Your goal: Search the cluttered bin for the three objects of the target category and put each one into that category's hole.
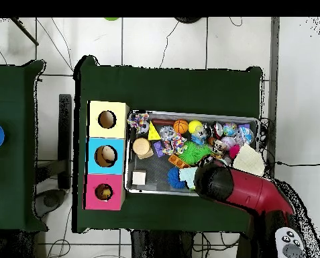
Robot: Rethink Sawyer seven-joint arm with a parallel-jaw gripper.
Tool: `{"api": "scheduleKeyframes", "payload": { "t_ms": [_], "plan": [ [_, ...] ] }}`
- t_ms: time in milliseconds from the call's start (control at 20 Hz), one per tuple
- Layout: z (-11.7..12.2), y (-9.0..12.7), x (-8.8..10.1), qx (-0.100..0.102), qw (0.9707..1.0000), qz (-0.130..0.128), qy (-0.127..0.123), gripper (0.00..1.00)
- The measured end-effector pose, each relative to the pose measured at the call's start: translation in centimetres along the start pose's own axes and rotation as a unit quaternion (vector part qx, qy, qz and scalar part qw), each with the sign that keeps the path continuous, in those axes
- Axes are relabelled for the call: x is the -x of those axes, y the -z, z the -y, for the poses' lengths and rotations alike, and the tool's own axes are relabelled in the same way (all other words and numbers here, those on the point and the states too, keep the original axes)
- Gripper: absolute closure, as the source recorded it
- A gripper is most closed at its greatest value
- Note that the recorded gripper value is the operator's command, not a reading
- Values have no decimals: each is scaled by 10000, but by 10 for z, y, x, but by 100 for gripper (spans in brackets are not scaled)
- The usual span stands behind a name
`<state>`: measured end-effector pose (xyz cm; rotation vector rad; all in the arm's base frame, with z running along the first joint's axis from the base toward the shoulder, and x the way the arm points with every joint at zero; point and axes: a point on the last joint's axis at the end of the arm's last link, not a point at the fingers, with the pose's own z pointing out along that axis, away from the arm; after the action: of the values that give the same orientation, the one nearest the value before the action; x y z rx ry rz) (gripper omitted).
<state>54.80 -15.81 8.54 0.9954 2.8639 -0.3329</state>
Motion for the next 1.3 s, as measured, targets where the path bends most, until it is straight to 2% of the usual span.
{"api": "scheduleKeyframes", "payload": {
  "t_ms": [400,1000,1300],
  "plan": [
    [-3,-8,-6,17,10000,-94,25,0],
    [-4,-45,-37,-68,9985,-540,109,0],
    [-6,-55,-48,-98,9976,-669,156,0]
  ]
}}
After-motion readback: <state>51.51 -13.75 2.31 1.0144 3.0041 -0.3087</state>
